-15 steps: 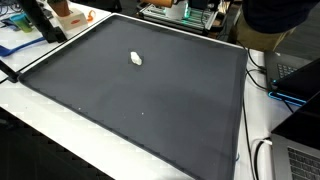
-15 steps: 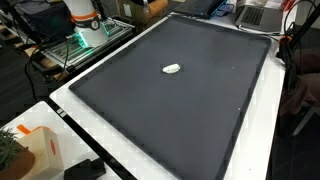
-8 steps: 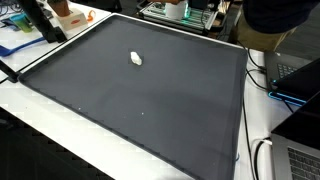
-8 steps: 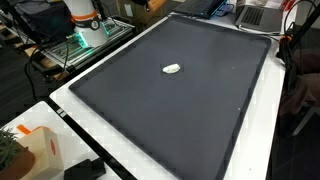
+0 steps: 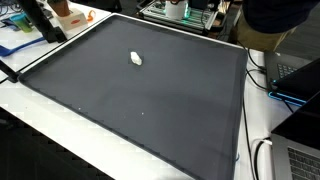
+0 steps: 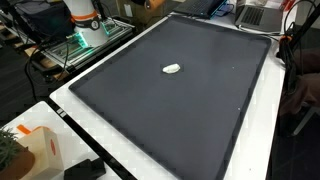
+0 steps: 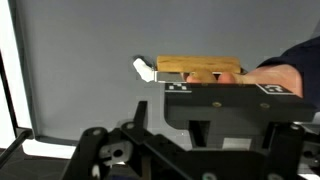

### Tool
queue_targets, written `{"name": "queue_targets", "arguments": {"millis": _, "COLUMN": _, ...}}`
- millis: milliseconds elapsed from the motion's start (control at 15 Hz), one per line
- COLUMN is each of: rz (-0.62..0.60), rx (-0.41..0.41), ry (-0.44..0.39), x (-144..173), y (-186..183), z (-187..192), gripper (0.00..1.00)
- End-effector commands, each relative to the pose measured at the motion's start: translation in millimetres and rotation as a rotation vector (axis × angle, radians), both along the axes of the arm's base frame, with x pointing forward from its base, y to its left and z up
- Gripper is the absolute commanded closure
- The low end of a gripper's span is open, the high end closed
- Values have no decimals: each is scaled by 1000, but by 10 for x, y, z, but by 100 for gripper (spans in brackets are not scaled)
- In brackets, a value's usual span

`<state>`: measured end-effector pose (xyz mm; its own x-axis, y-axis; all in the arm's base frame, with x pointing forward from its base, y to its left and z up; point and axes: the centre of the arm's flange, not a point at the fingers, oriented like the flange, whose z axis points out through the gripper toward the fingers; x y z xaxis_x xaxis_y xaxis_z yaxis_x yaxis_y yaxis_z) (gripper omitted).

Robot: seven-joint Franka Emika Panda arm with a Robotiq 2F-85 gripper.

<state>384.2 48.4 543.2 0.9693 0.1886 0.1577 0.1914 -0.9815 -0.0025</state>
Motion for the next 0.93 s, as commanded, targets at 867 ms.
{"name": "queue_targets", "arguments": {"millis": 867, "rz": -2, "rx": -10, "ry": 14, "x": 23, "y": -15, "z": 6, "gripper": 24}}
